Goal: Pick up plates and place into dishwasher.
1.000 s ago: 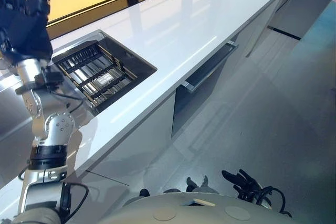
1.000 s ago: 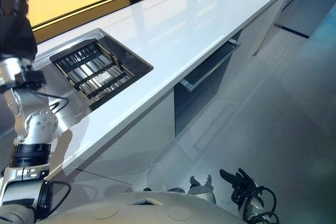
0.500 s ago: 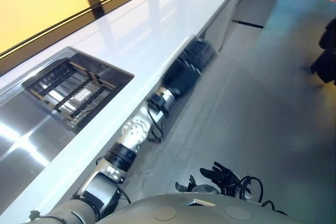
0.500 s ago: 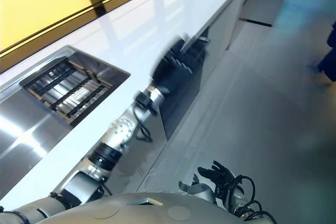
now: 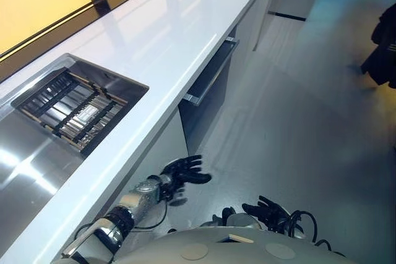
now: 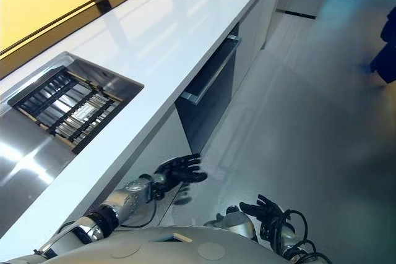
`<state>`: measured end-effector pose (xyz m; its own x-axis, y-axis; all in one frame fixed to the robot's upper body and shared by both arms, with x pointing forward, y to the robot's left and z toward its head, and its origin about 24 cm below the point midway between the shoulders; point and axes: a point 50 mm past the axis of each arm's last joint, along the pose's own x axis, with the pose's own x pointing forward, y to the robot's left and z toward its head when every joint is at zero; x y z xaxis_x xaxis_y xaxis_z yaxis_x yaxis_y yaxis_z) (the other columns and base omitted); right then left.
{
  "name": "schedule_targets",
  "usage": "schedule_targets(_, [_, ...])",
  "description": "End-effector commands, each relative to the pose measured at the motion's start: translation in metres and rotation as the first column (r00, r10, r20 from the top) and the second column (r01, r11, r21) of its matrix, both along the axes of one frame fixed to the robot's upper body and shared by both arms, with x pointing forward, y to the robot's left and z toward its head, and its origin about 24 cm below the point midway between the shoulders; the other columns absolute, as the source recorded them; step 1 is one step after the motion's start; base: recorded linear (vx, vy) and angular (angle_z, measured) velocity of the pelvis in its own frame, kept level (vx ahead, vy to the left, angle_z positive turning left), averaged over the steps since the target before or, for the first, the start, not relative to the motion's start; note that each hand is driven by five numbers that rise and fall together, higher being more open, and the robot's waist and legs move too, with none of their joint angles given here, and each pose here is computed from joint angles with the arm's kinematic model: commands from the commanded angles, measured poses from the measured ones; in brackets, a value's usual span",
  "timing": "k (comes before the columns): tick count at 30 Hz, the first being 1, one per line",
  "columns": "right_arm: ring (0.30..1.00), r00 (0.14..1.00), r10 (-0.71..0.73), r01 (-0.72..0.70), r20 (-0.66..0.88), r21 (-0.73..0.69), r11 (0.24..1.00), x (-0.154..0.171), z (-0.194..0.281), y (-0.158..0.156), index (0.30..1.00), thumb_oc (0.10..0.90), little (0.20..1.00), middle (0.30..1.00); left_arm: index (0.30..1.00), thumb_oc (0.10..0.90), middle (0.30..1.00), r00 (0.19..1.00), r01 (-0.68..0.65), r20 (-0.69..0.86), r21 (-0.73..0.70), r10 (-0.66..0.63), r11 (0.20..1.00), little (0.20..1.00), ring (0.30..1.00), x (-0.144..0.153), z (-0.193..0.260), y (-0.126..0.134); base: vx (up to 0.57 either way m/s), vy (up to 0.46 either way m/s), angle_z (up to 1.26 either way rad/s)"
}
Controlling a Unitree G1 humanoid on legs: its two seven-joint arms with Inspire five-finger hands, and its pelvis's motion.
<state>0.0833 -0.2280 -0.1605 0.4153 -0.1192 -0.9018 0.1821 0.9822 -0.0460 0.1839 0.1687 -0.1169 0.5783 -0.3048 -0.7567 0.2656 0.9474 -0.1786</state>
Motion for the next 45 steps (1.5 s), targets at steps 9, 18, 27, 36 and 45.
schedule_targets(9, [0.900, 0.970, 0.243, -0.243, 0.015, 0.002, 0.970, 0.022, 0.003, 0.008, 0.900, 0.800, 0.900, 0.900, 0.900, 0.800, 0.900, 0.894, -0.356, -0.245, 0.116, 0.374, 0.927, 0.900, 0.900, -0.099, -0.044, 0.062, 0.01, 0.002, -0.02])
schedule_targets(18, [0.900, 0.966, 0.260, -0.260, 0.009, 0.012, 0.966, 0.020, 0.002, 0.007, 0.900, 0.800, 0.900, 0.900, 0.900, 0.800, 0.900, 0.861, -0.375, -0.278, 0.221, 0.426, 0.900, 0.900, 0.900, -0.131, -0.047, 0.074, 0.00, 0.003, 0.13])
schedule_targets(27, [0.900, 0.959, 0.284, -0.285, 0.012, 0.021, 0.958, 0.024, 0.003, 0.010, 0.900, 0.800, 0.900, 0.900, 0.900, 0.800, 0.900, 0.936, -0.253, -0.179, 0.251, 0.302, 0.934, 0.900, 0.900, -0.102, -0.043, 0.065, 0.00, -0.002, 0.04])
schedule_targets(36, [0.566, 0.958, 0.287, -0.286, -0.013, 0.013, 0.958, 0.020, 0.001, 0.010, 0.566, 0.410, 0.510, 0.566, 0.900, 0.800, 0.900, 0.940, -0.223, -0.192, 0.274, 0.281, 0.936, 0.900, 0.900, -0.095, -0.043, 0.064, 0.00, -0.002, 0.02])
schedule_targets(45, [0.300, 0.948, 0.316, -0.313, 0.023, -0.092, 0.945, 0.029, 0.005, 0.006, 0.300, 0.100, 0.200, 0.300, 0.900, 0.800, 0.900, 0.937, -0.237, -0.191, 0.266, 0.292, 0.934, 0.900, 0.900, -0.096, -0.044, 0.062, 0.00, 0.000, 0.00])
